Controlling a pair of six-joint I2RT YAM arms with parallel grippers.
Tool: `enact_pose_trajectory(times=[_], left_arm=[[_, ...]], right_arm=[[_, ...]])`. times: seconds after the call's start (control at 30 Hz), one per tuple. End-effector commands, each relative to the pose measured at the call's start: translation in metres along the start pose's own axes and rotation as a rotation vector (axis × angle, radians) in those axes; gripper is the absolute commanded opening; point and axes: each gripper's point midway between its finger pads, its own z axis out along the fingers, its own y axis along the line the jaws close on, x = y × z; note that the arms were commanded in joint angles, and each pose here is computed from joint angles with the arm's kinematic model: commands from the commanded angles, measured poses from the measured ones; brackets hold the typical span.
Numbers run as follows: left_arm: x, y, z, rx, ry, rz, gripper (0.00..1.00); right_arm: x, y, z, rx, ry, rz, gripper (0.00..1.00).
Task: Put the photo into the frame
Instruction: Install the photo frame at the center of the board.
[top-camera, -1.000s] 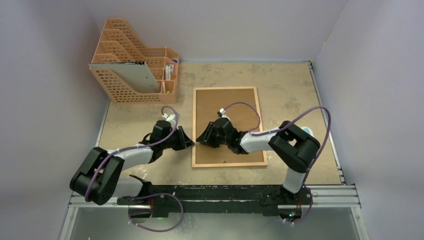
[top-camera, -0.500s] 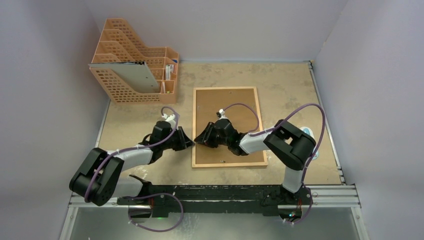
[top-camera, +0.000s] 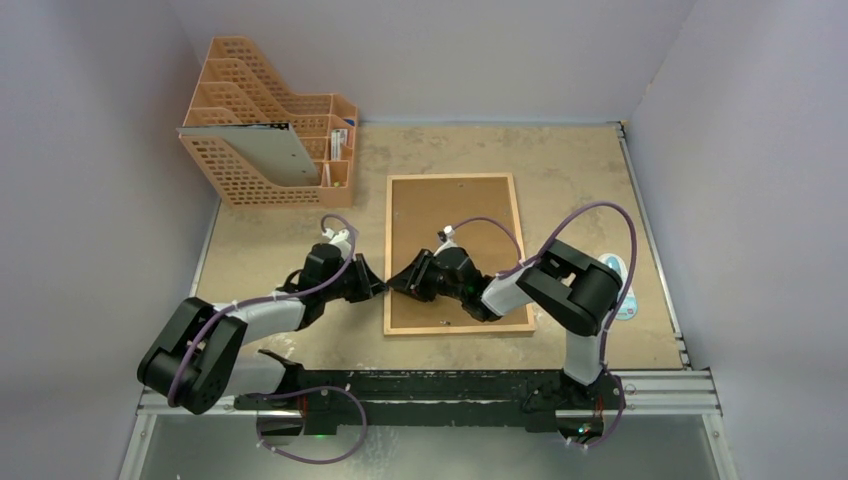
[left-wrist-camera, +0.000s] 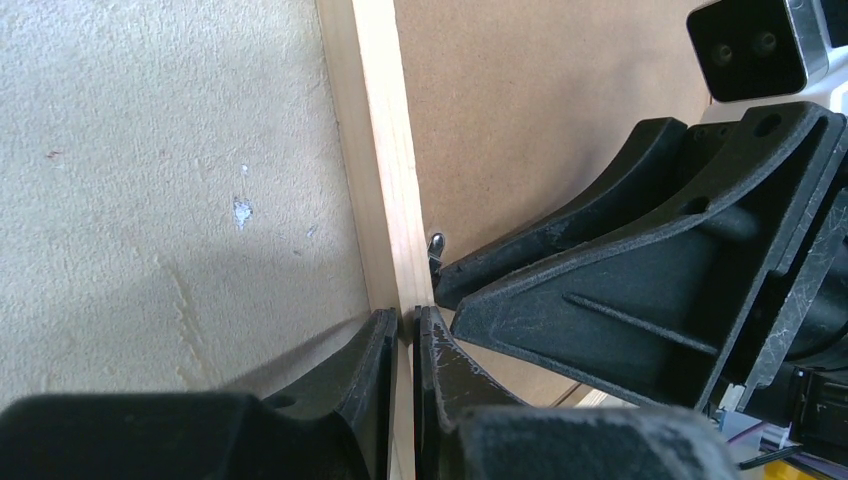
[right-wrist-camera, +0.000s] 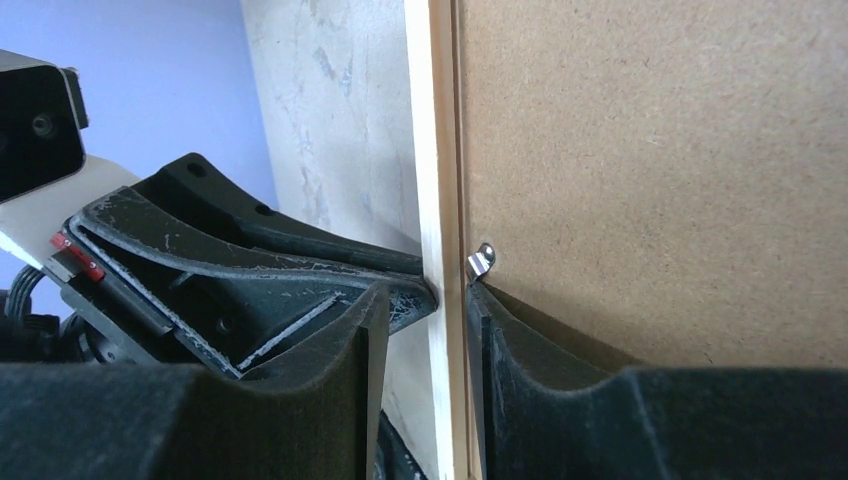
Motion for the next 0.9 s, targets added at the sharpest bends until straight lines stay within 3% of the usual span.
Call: enact_pose_trajectory(times=[0.0,0.33,0.63,0.87], left_arm=[[0.042,0.015,-0.008,-0.044,0.138,-0.045,0.0],[0.043,0.016,-0.01,-0.05,0.137,-0.047,0.0],[0.039,0.013,-0.012,-0.047,0.122,-0.051,0.0],[0.038,0.011,-0.012,-0.04,0.129,-0.043,0.1]], right_arm=[[0.009,-0.008,0.002,-0.005,0.011,0.04,0.38],[-0.003,-0.016,0.009,0.045,-0.052,0.022,0.4],[-0.022,0.007,-0.029,0.044,-0.151,-0.013,0.41],[-0.009,-0.006,-0.013,0.062,-0.088,-0.003,0.36]])
